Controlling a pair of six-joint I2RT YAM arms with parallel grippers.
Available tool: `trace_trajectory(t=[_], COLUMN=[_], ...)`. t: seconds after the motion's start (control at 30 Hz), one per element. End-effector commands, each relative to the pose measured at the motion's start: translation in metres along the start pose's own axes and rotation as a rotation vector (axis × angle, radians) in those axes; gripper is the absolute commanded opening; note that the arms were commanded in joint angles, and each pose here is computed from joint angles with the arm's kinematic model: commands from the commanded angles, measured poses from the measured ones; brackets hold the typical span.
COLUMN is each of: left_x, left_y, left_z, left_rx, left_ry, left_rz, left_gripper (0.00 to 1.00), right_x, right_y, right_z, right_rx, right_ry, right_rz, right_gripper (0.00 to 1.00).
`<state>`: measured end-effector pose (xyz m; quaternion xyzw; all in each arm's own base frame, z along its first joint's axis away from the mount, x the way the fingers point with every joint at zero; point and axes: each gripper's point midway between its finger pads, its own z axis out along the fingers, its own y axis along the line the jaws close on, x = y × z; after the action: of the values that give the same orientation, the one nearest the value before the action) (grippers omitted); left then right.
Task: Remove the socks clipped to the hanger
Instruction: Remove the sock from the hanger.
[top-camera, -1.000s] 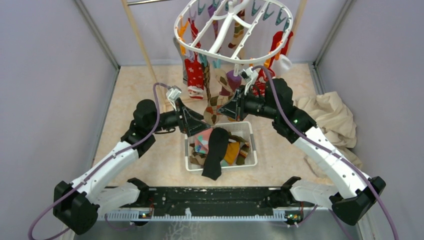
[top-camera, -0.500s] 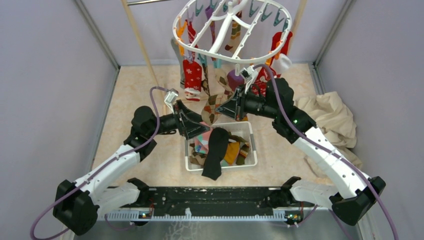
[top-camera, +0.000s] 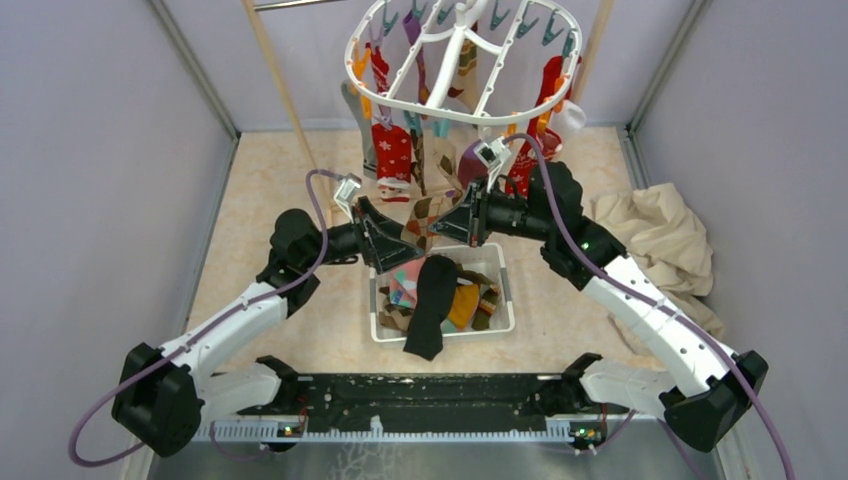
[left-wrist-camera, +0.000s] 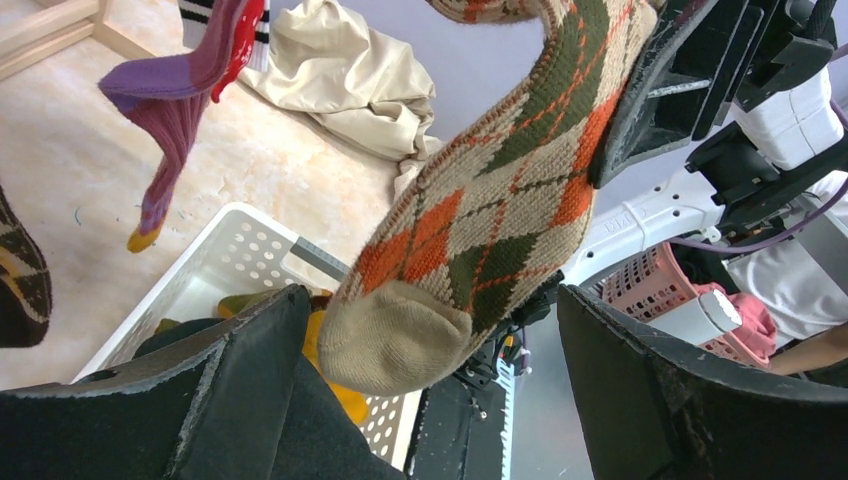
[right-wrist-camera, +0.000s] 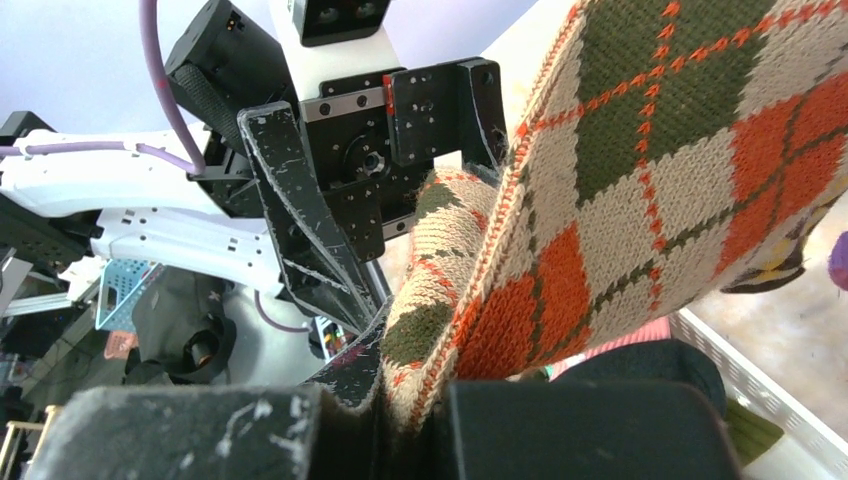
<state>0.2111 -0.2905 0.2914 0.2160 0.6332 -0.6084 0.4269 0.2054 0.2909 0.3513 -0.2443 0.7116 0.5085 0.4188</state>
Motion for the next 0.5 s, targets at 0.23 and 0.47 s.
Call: trace_trajectory(t=[0.23,0.47], left_x=[-0.026,-0.027], left_y=[-0.017,-0.017], left_z=[0.008,0.013], left_rx=[0.063,0.069], left_ry=[-0.036,-0.004], left_rz=[0.07,0.056], left_gripper=[0.87,0.58], right_x=[-0.007,-0.001], right_y=[0.0,-0.014], right_z=[-0.003,-0.002], right_rx=[-0.001,0.063], right_ry=[-0.043,-0.035], right_rz=[-0.026,-0.028], right_gripper=[0.0,0.0])
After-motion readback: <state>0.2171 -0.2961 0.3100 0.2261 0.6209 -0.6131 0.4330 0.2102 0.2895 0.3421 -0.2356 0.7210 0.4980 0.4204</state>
